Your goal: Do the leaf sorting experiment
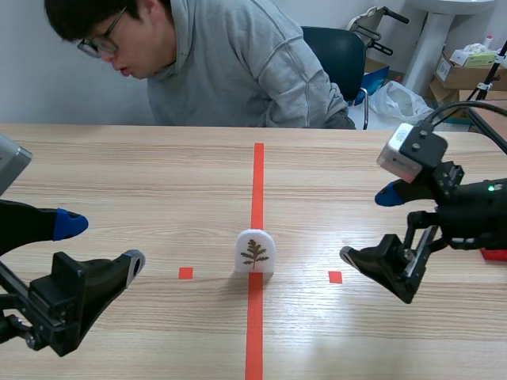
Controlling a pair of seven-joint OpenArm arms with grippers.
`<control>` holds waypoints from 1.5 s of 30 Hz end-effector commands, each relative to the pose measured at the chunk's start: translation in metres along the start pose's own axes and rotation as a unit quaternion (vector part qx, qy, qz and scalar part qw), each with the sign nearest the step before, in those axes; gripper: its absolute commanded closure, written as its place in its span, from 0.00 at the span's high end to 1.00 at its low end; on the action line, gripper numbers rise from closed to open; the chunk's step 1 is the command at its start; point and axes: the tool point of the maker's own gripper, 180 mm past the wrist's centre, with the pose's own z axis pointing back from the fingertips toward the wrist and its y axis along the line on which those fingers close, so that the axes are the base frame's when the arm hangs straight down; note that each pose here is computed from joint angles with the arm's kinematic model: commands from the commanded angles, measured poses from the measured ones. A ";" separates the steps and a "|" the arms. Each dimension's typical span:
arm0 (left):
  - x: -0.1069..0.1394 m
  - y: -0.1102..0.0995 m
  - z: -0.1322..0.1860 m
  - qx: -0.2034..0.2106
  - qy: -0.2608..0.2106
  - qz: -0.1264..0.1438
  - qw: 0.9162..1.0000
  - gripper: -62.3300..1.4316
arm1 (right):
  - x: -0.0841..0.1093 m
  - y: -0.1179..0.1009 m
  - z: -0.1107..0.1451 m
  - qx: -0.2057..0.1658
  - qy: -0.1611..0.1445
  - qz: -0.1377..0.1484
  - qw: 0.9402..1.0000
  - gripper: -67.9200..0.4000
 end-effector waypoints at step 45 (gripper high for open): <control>0.011 -0.003 0.001 -0.003 -0.018 -0.002 1.000 0.87 | 0.043 0.073 -0.120 0.120 -0.037 0.069 0.990 0.47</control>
